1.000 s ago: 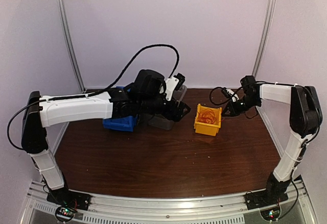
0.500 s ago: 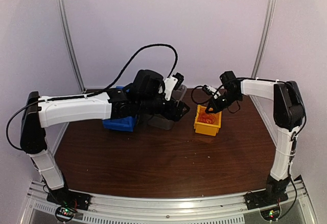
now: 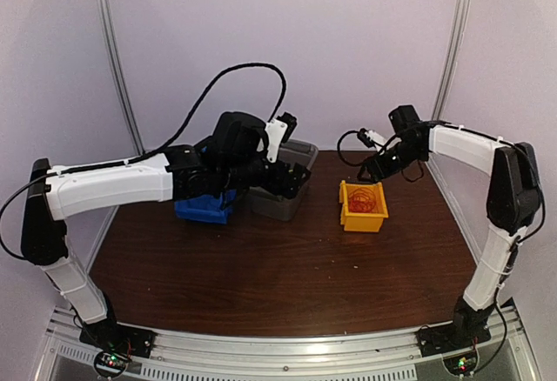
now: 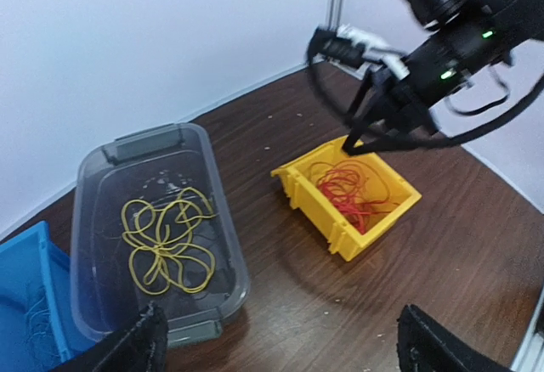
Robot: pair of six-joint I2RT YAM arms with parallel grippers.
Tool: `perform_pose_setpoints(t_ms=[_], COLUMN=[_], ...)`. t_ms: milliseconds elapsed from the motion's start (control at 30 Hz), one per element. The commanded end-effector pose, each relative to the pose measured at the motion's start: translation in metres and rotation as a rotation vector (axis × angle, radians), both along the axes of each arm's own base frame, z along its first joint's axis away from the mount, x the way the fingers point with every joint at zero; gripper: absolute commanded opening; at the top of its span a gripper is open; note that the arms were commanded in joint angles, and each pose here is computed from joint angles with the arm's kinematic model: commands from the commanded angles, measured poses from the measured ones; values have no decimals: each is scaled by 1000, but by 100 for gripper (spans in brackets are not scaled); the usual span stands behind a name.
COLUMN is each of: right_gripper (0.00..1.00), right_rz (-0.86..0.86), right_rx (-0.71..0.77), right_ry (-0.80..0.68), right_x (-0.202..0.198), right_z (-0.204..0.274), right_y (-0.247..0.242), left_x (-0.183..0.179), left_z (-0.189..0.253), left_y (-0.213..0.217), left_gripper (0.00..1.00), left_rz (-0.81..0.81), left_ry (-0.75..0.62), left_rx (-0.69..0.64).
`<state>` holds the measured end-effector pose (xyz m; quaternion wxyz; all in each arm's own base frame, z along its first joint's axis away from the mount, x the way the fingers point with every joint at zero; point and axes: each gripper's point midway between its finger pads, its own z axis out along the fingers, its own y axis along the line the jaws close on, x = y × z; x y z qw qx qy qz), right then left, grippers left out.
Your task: Untangle the cables
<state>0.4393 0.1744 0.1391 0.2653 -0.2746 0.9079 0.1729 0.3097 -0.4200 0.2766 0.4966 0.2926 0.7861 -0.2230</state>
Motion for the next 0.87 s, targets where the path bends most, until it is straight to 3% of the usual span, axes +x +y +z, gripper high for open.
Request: perform_pose_setpoints(t_ms=[0,167,200,233,267,400,600,700,833], right_gripper=[63,71,76,92,99,100,100,100,100], right_rz=[-23,-59,-78,-107,-144,-226,-533,-572,-544], right_rx=[41,117,141,163,185,222,217,205,215], right_ry=[-139,-258,-298,-340,-393,-570,-803,-799,-770], right_x=[-2,-3,-2,-1,0,-6,-24,-28,-29], right_z=[57,96,108,119,131,172,207,206,192], right_y=[-12,-36,-45,-56,-67,-94,-142,-148,-142], left_x=[21,33,36,39,42,52,58,66,78], left_z=[19,18,18,20,23,36,41,25,9], left_y=[43,85,97,109,122,185,264,289,287], left_gripper=[98,98,98,98,98,98,98,98,98], left_rz=[194,319,349,385,417,586,762,817,727], left_ry=[-106,-113,-110,-109,-108,-146,-162,-125,-83], left_rx=[83,127,125,121,115,111,122,139,99])
